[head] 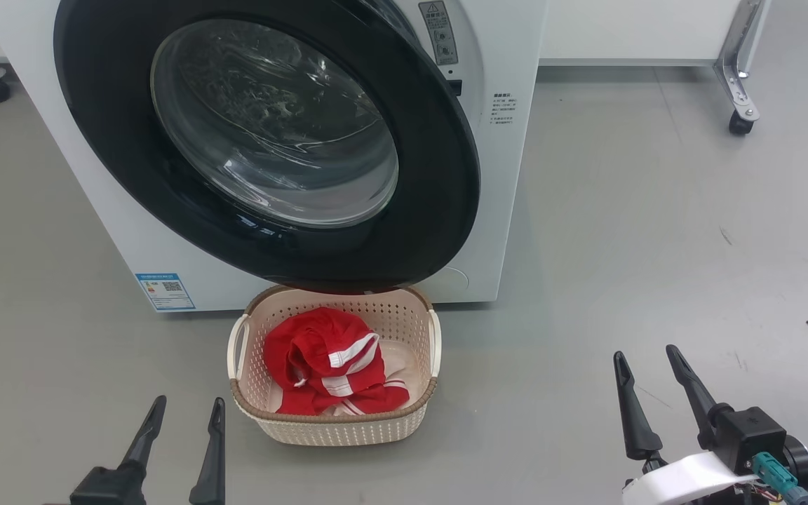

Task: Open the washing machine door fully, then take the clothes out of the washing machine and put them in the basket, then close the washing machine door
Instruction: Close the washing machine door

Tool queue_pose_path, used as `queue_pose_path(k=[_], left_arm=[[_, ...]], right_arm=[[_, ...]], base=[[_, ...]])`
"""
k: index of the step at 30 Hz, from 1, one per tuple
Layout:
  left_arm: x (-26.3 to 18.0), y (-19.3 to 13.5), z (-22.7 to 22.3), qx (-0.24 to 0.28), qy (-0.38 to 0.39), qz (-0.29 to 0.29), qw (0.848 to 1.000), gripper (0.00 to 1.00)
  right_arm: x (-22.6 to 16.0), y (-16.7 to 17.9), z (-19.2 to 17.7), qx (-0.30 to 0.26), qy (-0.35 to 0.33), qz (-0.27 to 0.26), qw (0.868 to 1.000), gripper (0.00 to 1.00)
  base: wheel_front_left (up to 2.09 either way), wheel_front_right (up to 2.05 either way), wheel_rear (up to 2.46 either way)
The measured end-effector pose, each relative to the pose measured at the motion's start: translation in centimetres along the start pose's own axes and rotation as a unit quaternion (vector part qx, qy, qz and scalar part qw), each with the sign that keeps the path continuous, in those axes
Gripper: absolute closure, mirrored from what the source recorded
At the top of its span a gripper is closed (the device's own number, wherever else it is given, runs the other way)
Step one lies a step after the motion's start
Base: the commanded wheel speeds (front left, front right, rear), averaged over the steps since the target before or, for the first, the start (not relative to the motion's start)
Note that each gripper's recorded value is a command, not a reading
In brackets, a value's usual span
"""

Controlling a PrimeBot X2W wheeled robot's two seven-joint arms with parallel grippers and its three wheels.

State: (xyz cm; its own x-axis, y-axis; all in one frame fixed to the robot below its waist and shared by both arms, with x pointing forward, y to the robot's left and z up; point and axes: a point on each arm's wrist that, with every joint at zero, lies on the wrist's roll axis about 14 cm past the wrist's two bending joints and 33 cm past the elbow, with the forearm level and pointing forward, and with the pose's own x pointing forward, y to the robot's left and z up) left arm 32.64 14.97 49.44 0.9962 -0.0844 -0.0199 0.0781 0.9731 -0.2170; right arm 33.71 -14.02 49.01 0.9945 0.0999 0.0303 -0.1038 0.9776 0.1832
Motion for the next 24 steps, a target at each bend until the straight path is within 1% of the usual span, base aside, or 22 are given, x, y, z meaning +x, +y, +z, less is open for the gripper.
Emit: queue_pose_path(k=[1, 2, 3, 4, 17, 24], left_arm=[[0.0, 0.0, 0.0, 0.000, 0.000, 0.000, 1.000, 0.00], [0.0, 0.0, 0.0, -0.001, 0.000, 0.000, 1.000, 0.00], [0.0, 0.0, -0.1, 0.001, 0.001, 0.000, 1.000, 0.00], [0.0, 0.0, -0.1, 0.001, 0.001, 0.000, 1.000, 0.00], [-0.3, 0.1, -0.6, 0.003, 0.006, 0.004, 1.000, 0.00], [-0.7, 0.1, -0.7, 0.004, 0.004, 0.006, 1.000, 0.00]], right_arm=[[0.0, 0.0, 0.0, 0.000, 0.000, 0.000, 1.000, 0.00], [0.0, 0.0, 0.0, 0.000, 0.000, 0.000, 1.000, 0.24], [0.0, 0.0, 0.0, 0.000, 0.000, 0.000, 1.000, 0.67], [0.0, 0.0, 0.1, 0.001, -0.001, 0.000, 1.000, 1.00], [0.2, 0.5, 0.1, 0.002, -0.002, 0.009, 1.000, 1.00], [0.9, 1.7, 0.1, -0.006, 0.000, 0.039, 0.999, 1.00]], base=[[0.00, 0.00, 0.00], [0.00, 0.00, 0.00], [0.00, 0.00, 0.00], [0.00, 0.00, 0.00], [0.00, 0.00, 0.00], [0.00, 0.00, 0.00]])
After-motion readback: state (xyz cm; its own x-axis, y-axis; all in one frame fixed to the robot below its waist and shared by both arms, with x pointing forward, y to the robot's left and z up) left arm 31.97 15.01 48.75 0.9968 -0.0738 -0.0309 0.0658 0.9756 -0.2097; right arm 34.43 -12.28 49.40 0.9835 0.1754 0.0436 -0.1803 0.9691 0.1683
